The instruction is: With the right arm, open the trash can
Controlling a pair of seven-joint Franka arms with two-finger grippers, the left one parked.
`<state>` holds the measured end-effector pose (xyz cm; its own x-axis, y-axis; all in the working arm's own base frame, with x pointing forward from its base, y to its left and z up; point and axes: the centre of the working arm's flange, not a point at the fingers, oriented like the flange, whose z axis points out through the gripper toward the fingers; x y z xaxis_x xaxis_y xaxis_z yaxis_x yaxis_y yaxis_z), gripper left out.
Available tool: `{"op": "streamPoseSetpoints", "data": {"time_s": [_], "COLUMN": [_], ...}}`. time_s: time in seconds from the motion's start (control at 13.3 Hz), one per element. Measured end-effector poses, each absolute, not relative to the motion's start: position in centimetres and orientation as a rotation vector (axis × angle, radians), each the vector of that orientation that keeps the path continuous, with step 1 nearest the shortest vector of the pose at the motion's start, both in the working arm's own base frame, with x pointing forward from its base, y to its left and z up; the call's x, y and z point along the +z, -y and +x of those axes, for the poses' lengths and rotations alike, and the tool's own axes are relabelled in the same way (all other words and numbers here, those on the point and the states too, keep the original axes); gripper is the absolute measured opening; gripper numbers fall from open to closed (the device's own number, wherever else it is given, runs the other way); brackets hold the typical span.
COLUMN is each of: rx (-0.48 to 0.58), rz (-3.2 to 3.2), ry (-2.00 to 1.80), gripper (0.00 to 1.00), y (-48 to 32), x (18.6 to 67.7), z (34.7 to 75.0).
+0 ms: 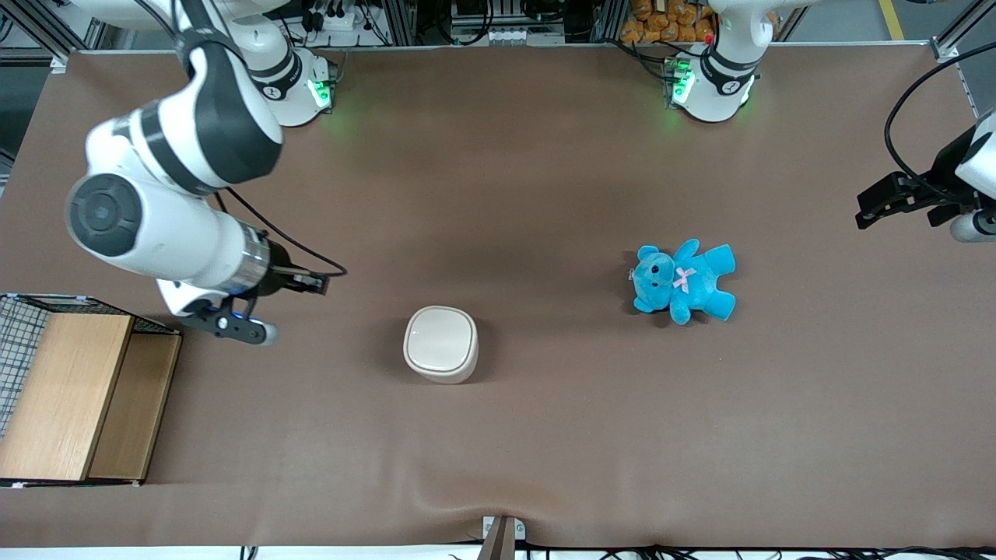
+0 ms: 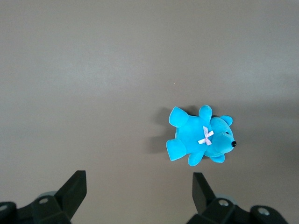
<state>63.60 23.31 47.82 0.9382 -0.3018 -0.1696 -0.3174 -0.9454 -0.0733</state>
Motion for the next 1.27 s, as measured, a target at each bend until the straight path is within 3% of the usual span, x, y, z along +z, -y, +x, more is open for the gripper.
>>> {"op": "streamPoseSetpoints", "data": {"time_s": [0.07, 0.22, 0.3, 0.67, 1.27], "rx": [0.228, 0.188, 0.155, 0.089, 0.048], "rz": [-2.99, -2.981, -2.972, -2.952, -2.941], "ry": [-0.498, -0.489, -0.48, -0.466, -0.474], "gripper": [0.13, 0.1, 0.01, 0.01, 0.01], "y": [-24.4, -26.4, -27.4, -32.2, -33.7], "x": [46.9, 44.8, 43.8, 38.7, 36.0], "z": [63.8, 64.7, 65.2, 65.8, 66.3]}}
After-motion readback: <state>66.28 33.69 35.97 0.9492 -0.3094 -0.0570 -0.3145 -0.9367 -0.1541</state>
